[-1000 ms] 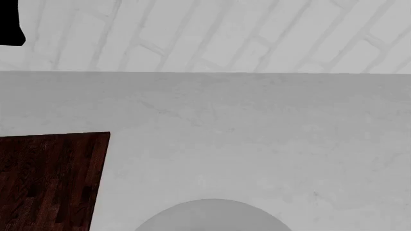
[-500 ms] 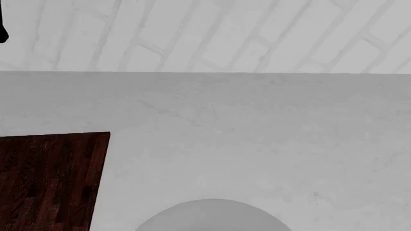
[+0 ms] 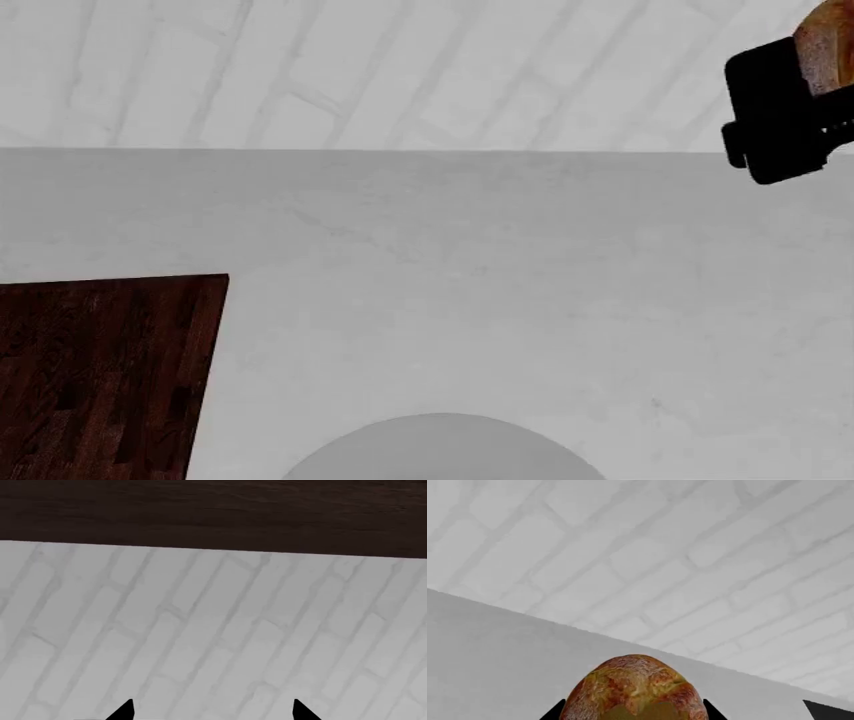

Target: Place all breads on the cutting board.

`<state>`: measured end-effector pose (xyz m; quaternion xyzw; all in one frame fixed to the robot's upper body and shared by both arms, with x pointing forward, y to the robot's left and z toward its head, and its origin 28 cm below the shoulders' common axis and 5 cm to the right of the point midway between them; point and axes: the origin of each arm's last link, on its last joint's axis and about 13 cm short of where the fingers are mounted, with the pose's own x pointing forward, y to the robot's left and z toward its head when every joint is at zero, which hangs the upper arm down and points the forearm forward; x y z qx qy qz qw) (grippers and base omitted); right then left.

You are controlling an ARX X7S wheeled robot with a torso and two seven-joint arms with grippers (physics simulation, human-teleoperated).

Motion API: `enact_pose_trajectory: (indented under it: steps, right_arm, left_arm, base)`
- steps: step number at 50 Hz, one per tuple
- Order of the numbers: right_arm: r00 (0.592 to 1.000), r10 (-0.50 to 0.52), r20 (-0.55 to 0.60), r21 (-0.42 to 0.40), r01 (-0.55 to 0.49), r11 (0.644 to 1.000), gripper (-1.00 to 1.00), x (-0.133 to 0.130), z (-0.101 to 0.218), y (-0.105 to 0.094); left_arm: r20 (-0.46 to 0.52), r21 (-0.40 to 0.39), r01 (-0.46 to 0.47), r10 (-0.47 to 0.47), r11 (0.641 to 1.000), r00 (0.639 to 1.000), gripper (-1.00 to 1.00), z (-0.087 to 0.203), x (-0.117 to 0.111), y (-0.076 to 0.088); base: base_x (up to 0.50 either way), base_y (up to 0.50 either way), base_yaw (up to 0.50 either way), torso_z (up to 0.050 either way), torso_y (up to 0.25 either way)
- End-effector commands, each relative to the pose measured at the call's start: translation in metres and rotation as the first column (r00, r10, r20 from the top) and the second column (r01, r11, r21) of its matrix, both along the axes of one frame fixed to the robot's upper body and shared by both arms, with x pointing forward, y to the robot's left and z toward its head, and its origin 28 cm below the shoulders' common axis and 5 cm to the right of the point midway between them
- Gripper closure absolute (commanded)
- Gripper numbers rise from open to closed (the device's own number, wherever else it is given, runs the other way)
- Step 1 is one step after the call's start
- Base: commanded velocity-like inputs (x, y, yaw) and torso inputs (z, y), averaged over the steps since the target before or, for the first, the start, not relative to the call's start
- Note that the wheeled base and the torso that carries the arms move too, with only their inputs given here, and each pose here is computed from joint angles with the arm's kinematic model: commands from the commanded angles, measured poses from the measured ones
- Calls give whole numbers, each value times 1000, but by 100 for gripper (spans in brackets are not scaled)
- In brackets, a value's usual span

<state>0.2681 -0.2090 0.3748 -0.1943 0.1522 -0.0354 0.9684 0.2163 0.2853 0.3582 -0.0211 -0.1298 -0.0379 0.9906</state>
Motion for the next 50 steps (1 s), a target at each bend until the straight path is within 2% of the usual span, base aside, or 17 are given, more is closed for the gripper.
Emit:
enact_pose_trajectory:
  steps: [1,11,25,40,42,50]
  right_arm:
    - [978,208,5,-59,-208,976,100,8,21,47]
    - [924,381,-36,-102,-383,918,100,26,15,82]
    - [816,568,-109,-65,-576,815,100,47,-11,129]
    - [711,684,-165,-6,-694,720,100,78,-31,170]
    - [685,707,-175,13,-717,697,100,82,-33,178]
    - [625,755,-196,60,-761,646,100,98,-45,203]
  left_arm:
    - [25,-7,-43,43,999,999,-100,7,-24,12]
    - [24,-16,-54,54,998,998,-100,3,-34,13]
    - [29,-16,-71,71,997,997,-100,2,-38,16]
    - [28,-10,-87,87,996,996,-100,2,-44,19]
    - [28,-9,-90,90,996,996,-100,3,-44,19]
    - [38,-1,-100,100,995,994,-100,9,-48,21]
  base:
    - [0,0,0,0,0]
    - [0,0,0,0,0]
    - [0,0,0,0,0]
    - [0,0,0,0,0]
    - [0,0,0,0,0]
    - [0,0,0,0,0]
